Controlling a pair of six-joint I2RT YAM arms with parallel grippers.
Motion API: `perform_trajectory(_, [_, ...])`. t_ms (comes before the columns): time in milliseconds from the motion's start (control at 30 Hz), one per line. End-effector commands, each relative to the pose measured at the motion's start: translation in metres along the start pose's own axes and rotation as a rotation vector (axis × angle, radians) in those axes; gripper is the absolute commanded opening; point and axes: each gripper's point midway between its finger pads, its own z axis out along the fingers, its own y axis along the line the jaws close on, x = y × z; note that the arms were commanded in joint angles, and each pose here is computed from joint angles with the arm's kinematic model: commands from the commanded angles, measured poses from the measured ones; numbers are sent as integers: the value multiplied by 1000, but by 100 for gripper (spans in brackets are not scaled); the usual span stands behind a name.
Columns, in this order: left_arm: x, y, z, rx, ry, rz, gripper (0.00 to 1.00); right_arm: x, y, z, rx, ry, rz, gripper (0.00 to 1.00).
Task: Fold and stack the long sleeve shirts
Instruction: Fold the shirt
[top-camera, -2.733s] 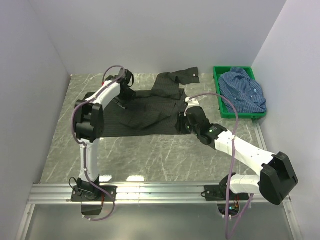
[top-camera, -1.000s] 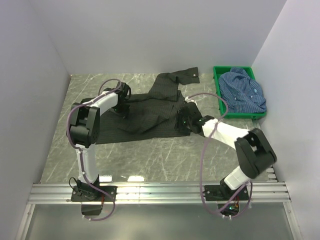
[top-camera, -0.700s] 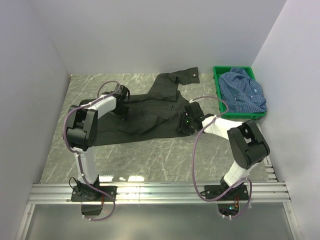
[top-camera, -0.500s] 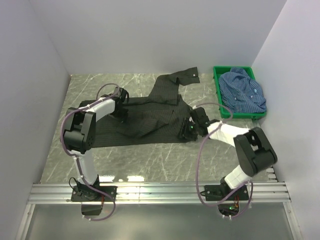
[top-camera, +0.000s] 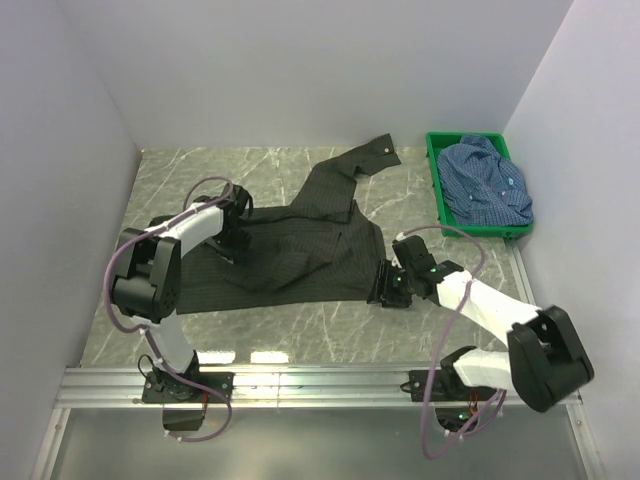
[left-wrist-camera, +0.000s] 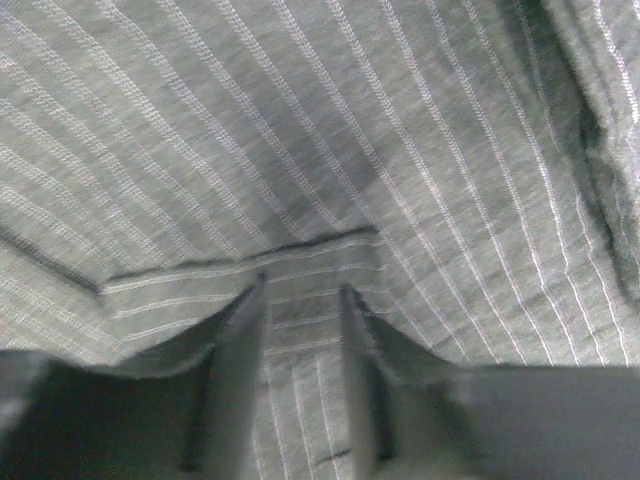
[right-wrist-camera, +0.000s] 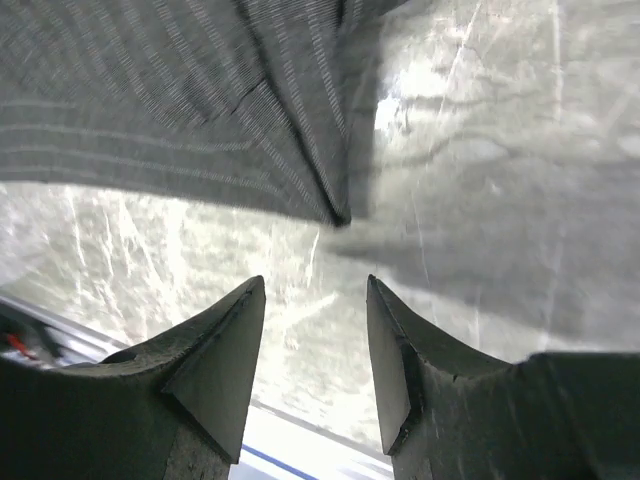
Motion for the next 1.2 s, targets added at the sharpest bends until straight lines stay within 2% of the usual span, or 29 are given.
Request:
perform_trajectory(0, [-8, -2, -33, 11, -46, -13, 51, -24, 13, -25, 22, -129, -122, 53])
perform_trajectory(67, [-9, -10, -42, 22, -55, -32, 60, -33, 19, -32, 48, -187, -181, 54])
perform_trajectory(100, [-8, -11, -43, 20, -60, -34, 68, -37, 22, -36, 54, -209, -197, 54])
perform_trajectory(333, [-7, -21, -31, -42, -54, -97, 67, -43, 46, -46, 45, -312, -288, 54])
perform_trajectory(533, [-7, -35, -17, -97, -52, -109, 62, -42, 49, -45, 34, -323, -301, 54])
perform_trajectory(733, [1, -28, -1, -158, -37, -106, 56, -41, 49, -42, 29, -326, -306, 54])
perform_trajectory(1167, [8, -14, 13, -204, -21, -80, 33, -40, 49, -34, 32, -312, -297, 54])
